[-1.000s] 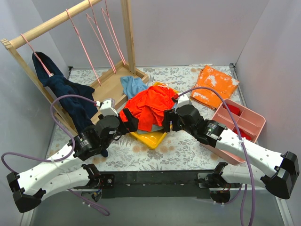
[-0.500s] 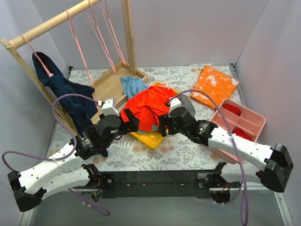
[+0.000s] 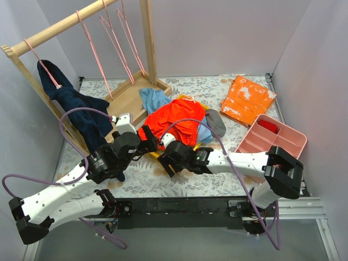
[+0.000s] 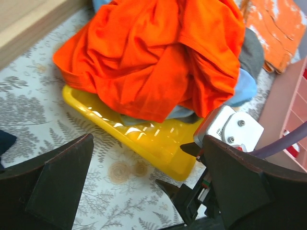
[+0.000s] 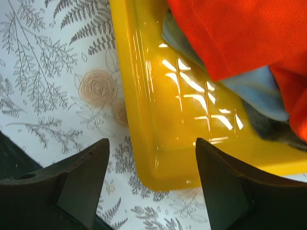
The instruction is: Place the shorts on the hanger
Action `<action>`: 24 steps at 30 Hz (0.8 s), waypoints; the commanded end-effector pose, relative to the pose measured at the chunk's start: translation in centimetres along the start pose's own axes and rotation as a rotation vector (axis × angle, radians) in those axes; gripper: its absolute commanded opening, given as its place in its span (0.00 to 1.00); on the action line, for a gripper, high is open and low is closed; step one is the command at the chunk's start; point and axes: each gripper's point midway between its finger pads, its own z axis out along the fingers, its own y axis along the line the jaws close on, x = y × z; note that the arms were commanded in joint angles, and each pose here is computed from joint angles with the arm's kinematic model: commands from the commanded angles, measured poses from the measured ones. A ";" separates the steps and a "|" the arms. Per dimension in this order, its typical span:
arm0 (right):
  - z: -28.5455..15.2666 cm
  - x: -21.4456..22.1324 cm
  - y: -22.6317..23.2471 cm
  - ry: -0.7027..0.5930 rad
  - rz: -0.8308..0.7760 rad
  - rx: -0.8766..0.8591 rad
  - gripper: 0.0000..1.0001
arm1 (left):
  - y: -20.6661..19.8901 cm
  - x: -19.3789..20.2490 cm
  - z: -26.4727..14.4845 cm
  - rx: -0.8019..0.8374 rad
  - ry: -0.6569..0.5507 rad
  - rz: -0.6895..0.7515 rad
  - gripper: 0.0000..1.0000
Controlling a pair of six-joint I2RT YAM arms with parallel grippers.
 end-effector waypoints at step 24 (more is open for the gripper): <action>3.4 -0.1 -8.3 0.013 -0.085 0.123 0.80 | -1.1 -2.6 -1.9 0.058 -0.053 -0.047 0.98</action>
